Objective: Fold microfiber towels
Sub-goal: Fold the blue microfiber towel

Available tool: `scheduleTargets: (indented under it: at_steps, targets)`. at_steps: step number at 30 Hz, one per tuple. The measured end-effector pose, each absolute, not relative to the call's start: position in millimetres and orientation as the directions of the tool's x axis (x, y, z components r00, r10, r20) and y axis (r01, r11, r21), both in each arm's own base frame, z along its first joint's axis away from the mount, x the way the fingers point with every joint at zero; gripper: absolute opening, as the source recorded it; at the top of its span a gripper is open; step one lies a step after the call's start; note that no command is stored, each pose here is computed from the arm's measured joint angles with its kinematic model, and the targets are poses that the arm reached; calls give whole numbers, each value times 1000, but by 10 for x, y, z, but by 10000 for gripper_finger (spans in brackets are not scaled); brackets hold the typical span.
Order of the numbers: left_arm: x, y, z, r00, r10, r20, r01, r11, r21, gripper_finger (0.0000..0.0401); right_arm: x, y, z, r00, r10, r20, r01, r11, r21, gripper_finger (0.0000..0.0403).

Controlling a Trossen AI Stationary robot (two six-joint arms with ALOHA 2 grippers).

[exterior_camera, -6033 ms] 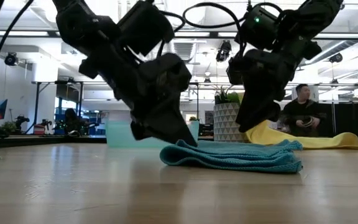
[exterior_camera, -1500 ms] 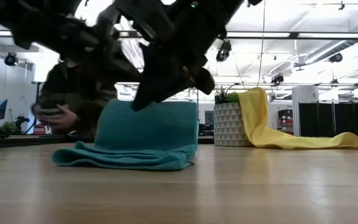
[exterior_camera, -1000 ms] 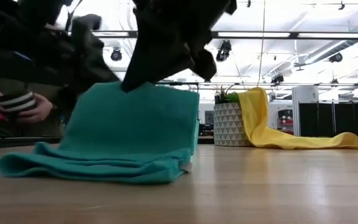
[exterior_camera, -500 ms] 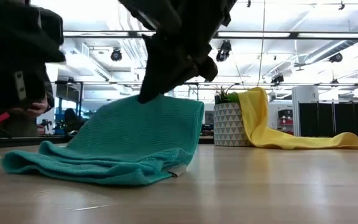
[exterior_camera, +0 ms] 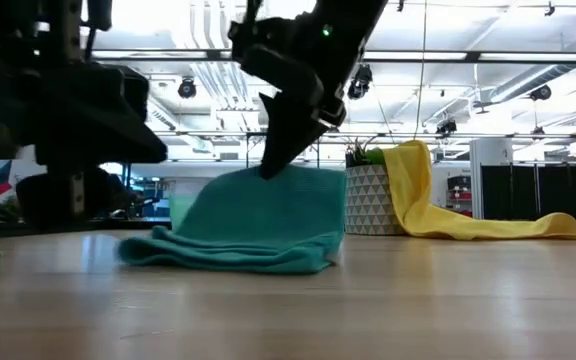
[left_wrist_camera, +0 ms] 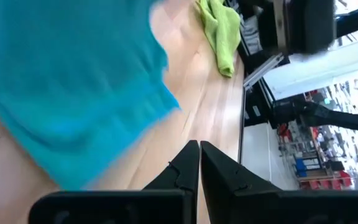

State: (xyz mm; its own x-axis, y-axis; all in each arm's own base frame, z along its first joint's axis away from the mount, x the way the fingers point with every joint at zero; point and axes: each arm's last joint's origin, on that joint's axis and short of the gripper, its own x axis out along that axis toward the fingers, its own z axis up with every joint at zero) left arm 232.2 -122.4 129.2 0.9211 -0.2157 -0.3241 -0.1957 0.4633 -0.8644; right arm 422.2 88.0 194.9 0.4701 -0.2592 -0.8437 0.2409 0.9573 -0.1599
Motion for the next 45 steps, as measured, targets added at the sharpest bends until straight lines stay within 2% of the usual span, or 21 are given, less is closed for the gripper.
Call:
scheduleTargets:
  at_steps: [4,7,11,14,19,24,31,39,45]
  targets:
    - [2399,-1166,1280,922,-207,-327,-193,485,-853,0,4147,611,1957,520,-233,-822,223,966,-132,9]
    - [2429,-1103,1292,928,-181,-325,-200,494,-846,0,4036,385,1941,627,-122,-770,225,974,29,9]
    - [2450,-1029,1353,946,-124,-299,-201,500,-842,0,3777,208,1920,753,-100,-651,267,950,163,9]
    - [2460,-972,1370,953,-65,-297,-219,529,-820,0,3600,137,1878,810,-29,-586,225,937,266,9]
    - [2482,-846,1319,936,-7,-351,-295,530,-795,0,3421,41,1667,764,5,-645,209,944,255,9]
    - [2557,-733,1343,932,41,-361,-328,517,-790,0,3488,-83,1613,770,44,-636,136,963,232,9]
    - [2610,-504,1300,893,141,-427,-435,506,-745,0,3586,-329,1574,768,-15,-641,206,952,224,9]
    - [2597,-202,1185,777,265,-572,-621,478,-622,0,3656,-320,1571,773,-11,-635,203,952,231,9]
    - [2637,-11,1168,757,289,-586,-644,481,-595,0,3669,-319,1573,782,-11,-623,215,943,253,9]
